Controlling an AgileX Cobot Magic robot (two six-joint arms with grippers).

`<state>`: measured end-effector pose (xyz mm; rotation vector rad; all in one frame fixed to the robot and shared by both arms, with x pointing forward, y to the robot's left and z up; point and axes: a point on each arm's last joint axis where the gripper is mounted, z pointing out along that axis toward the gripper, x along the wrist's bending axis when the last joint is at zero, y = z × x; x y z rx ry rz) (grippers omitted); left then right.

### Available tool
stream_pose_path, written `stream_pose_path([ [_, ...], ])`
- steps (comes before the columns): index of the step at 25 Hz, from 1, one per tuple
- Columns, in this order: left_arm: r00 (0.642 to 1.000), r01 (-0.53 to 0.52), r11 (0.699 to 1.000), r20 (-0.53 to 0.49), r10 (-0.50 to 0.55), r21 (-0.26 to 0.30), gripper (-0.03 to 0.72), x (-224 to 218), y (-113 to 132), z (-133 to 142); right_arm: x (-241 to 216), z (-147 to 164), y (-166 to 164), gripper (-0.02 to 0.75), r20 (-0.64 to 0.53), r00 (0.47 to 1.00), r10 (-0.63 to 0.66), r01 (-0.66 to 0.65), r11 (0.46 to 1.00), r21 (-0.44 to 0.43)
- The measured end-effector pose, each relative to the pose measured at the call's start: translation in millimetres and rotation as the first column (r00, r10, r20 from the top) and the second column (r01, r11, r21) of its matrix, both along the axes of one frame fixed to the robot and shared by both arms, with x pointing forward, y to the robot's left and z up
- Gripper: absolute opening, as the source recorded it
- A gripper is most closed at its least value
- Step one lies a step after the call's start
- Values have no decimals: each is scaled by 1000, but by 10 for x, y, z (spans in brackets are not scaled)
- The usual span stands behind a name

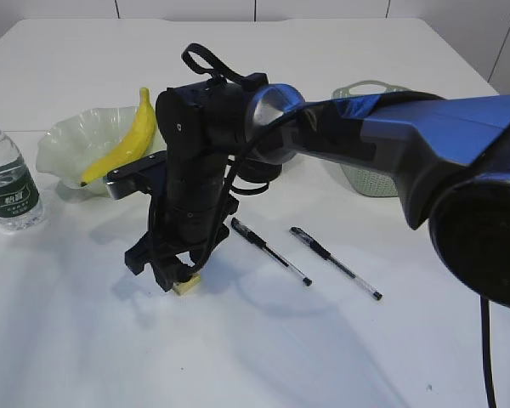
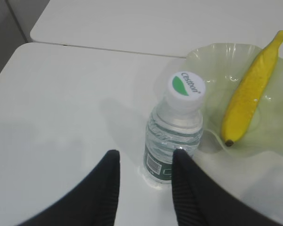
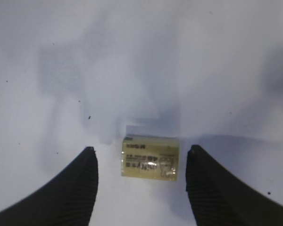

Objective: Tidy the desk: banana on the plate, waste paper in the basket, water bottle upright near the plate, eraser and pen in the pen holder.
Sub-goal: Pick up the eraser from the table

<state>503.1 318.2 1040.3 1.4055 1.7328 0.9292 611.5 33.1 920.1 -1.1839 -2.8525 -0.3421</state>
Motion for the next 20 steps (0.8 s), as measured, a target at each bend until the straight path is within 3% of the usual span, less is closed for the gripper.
stream_pose_path([
  [20, 1000, -1, 1000, 0, 1, -1, 254, 0, 0, 0, 11, -159, -1, 447, -16, 1000, 2, -3, 1000, -26],
])
